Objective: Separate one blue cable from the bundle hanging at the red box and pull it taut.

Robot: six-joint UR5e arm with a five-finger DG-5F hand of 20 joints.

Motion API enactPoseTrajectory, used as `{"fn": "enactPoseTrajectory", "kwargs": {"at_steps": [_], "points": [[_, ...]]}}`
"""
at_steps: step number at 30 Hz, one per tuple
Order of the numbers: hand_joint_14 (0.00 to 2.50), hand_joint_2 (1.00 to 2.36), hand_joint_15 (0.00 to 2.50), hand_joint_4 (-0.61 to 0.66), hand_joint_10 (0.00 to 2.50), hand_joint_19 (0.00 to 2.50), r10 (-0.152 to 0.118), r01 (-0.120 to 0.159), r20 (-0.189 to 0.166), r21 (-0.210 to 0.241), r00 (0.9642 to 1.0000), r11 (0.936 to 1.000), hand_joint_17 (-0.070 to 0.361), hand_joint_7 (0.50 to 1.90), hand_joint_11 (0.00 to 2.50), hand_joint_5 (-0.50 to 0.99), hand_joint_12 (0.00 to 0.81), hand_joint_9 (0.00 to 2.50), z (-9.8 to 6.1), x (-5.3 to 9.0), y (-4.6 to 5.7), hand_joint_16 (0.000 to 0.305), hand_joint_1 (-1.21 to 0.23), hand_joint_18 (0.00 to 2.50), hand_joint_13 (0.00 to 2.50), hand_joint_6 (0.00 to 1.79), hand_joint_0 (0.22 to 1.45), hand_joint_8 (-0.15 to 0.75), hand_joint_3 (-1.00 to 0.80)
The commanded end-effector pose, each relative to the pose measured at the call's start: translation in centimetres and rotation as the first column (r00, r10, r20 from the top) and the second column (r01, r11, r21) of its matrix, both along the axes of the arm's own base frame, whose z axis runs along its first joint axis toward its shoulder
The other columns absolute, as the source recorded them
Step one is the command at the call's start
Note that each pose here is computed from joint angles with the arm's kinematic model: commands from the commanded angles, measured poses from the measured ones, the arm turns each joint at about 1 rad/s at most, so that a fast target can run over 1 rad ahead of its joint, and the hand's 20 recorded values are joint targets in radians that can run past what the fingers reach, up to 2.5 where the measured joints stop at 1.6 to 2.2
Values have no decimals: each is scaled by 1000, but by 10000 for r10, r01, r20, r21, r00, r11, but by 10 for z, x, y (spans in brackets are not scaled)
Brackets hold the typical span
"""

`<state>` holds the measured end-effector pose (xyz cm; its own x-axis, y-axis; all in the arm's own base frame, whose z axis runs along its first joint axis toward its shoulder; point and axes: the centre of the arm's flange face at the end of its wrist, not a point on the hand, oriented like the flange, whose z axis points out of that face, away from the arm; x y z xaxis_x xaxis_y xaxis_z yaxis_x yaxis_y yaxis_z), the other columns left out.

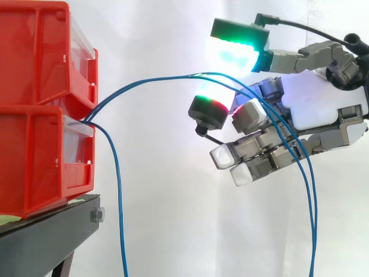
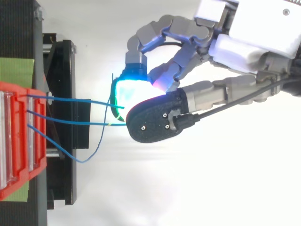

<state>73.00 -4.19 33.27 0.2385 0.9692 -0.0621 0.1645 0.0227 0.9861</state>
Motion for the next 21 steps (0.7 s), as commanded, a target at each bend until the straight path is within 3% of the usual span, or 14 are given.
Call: {"fn": "enactPoseTrajectory", "kwargs": {"at_steps": [1,8,15,21], "points": [[19,1017,527,56,19,480,1,-1,-2,-9,10000,10000,101,1108,938,-153,358,1226,0,0,0,45,-748,654,822,945,626,340,-266],[17,1022,538,-2,19,476,36,-36,19,-27,10000,10000,103,1158,951,-137,363,1269,1,0,0,46,-790,689,859,954,631,349,-95],[21,1020,632,6,15,452,34,-34,38,-10,10000,10000,107,1146,1237,-129,376,1416,0,1,0,48,-790,740,977,957,634,360,-83],[21,1018,650,22,11,451,36,-37,352,29,9994,10000,107,1126,1218,-135,373,1220,3,4,3,47,-776,749,1001,958,632,347,-114]]}}
